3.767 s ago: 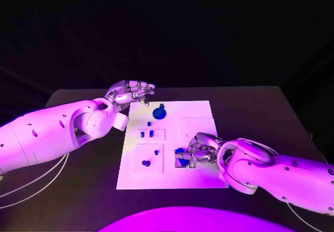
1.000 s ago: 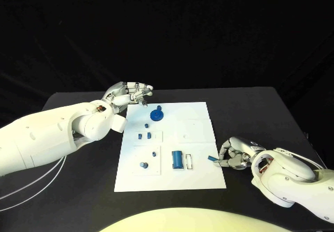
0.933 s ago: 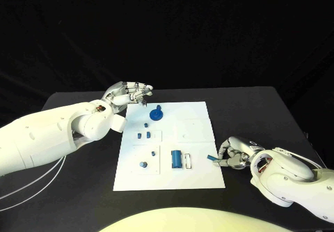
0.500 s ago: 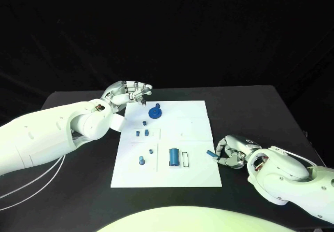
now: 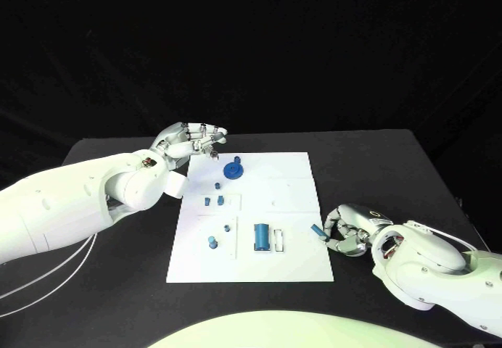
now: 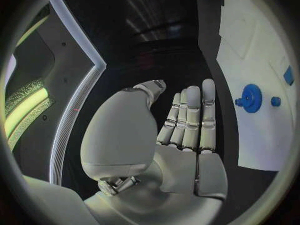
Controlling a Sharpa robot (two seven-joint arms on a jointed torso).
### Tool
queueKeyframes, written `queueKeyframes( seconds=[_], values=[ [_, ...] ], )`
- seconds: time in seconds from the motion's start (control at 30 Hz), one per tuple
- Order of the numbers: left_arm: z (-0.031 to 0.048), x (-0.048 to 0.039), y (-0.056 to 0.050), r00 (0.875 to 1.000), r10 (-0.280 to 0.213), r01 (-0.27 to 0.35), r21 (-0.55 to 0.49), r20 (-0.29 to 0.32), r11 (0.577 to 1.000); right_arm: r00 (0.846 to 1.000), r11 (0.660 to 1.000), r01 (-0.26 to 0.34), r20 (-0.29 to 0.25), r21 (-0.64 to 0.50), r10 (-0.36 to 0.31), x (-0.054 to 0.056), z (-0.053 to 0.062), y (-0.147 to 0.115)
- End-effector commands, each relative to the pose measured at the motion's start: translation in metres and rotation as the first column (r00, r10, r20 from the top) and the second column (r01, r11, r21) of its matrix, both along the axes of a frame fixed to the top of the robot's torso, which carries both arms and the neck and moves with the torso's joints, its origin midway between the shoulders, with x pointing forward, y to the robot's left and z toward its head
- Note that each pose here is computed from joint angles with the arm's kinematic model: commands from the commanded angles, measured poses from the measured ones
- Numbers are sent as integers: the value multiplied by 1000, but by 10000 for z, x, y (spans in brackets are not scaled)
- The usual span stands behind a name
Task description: Assemble the parts on the task board
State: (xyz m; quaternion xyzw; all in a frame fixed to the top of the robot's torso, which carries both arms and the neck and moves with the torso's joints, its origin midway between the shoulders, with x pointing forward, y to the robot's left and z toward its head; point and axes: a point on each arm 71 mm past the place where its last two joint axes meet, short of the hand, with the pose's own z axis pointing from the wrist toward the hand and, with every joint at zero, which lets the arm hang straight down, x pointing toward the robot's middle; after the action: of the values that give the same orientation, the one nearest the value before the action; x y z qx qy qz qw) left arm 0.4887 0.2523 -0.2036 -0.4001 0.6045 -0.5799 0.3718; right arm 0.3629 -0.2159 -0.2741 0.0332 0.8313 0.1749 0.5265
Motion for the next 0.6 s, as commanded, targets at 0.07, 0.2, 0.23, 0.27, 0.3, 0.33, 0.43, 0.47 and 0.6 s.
queueKeyframes(
  seconds=[0.07,0.2,0.23,0.27,0.3,0.33,0.43,0.47,0.6],
  values=[
    [8,-3,-20,1000,-14,14,-3,6,1000,999,997,12,-53,77,-7,-18,70,75],
    [8,-3,-25,1000,-15,15,-4,5,1000,997,992,12,-83,125,-2,-50,117,169],
    [8,-3,-27,1000,-16,16,-4,5,1000,996,990,13,-93,138,0,-59,124,197],
    [8,-3,-28,1000,-16,16,-4,5,1000,995,989,15,-103,150,0,-66,128,222],
    [8,-3,-30,1000,-17,17,-4,5,1000,994,987,18,-112,161,0,-73,131,245],
    [8,-3,-31,1000,-17,17,-4,5,1000,993,986,19,-116,166,0,-75,132,255],
    [7,-3,-35,1000,-18,18,-4,4,1000,991,981,25,-137,190,1,-81,129,313],
    [7,-3,-37,1000,-18,18,-5,4,1000,989,980,27,-145,196,1,-81,123,330],
    [8,-4,-46,1000,-20,20,-5,4,1000,981,974,47,-192,223,-3,-85,49,417]
  ],
)
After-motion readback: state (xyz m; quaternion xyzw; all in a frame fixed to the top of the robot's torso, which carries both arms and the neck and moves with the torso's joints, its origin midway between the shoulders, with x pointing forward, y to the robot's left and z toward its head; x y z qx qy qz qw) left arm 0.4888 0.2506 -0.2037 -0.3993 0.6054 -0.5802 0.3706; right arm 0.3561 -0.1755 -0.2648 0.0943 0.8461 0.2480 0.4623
